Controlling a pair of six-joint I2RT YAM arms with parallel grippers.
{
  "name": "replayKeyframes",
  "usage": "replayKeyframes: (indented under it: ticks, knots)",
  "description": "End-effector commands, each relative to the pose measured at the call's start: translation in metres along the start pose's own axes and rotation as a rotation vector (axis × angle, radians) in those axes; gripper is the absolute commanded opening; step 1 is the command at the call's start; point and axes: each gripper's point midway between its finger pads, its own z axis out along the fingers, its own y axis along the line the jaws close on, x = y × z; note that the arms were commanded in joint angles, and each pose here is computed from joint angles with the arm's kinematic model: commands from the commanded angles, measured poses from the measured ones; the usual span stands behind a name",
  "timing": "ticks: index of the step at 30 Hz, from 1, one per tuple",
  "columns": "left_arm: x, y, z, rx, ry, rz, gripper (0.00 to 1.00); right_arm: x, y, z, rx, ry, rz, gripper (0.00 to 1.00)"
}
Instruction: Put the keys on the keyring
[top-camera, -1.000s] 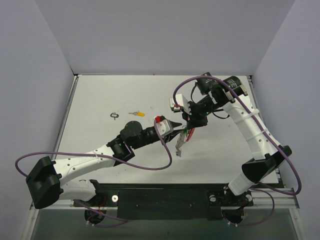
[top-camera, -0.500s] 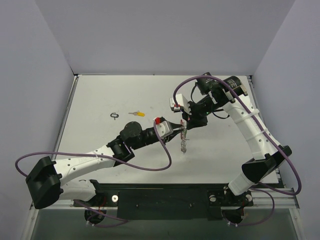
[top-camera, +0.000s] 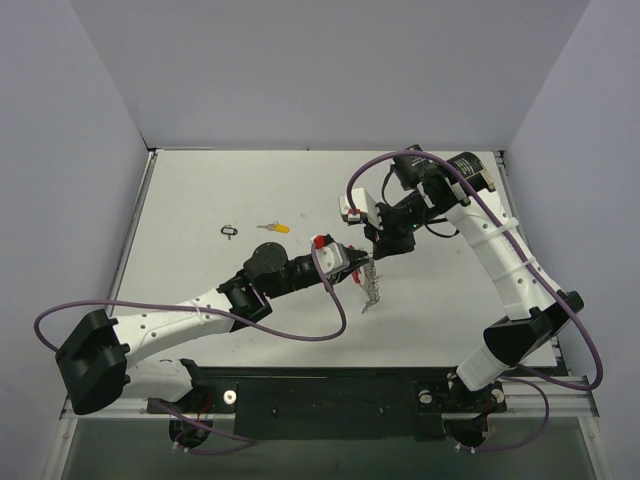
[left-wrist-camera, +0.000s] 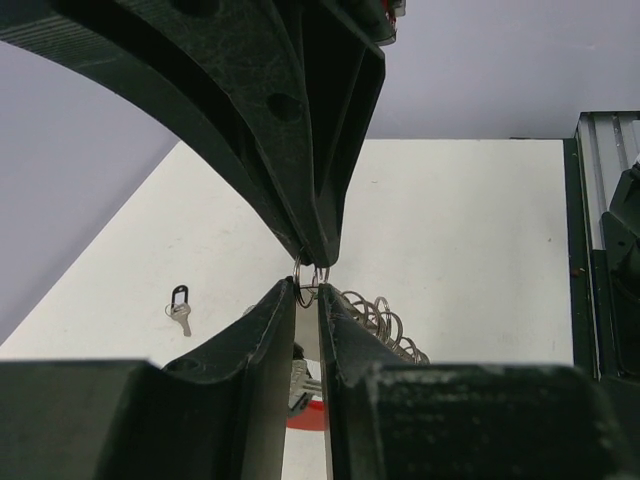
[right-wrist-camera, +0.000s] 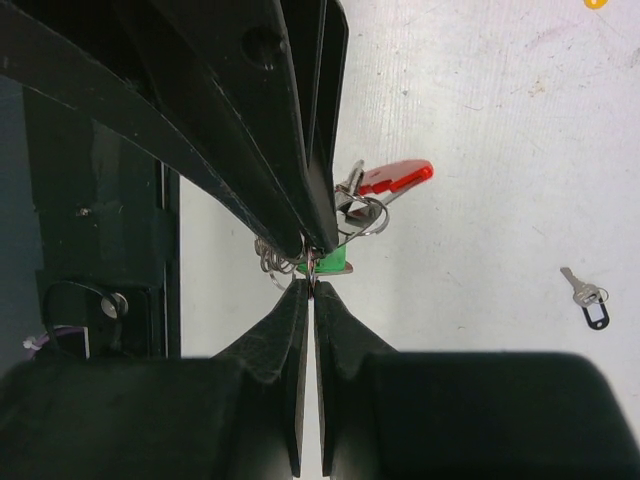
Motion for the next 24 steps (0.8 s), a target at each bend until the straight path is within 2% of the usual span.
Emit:
replayKeyframes:
  ticks: [1, 11, 16, 17, 22, 24]
  knots:
    - [-0.0383, 0.0049, 0.0095, 0.005, -0.11, 0.023, 0.25, 0.0158, 0.058, -0.0116, -0.192, 0.071, 0.121, 0.0]
    - [-0.0428, 0.0037, 0.0106, 0.008, -0.127, 0.01, 0.23, 0.0162, 0.0585, -0.0114, -0.195, 0.069, 0.121, 0.0]
    - [-0.0439, 0.0034, 0.0104, 0.012, -0.129, 0.009, 0.1, 0.0157, 0.0584, -0.0115, -0.195, 0.067, 0.121, 0.0]
    - [-0.0421, 0.0036, 0.0109, 0.013, -0.123, 0.01, 0.01, 0.0157, 0.0584, -0.0115, -0.195, 0.067, 0.121, 0.0]
    - [-0.0369, 0.0032, 0.0097, 0.018, -0.091, 0.01, 0.0, 0.0141, 0.0592, -0.0125, -0.193, 0.058, 0.113, 0.0]
    - [-0.0391, 0.0029, 0.0083, 0.018, -0.099, -0.004, 0.0, 0.0123, 0.0605, -0.0131, -0.196, 0.046, 0.109, 0.04]
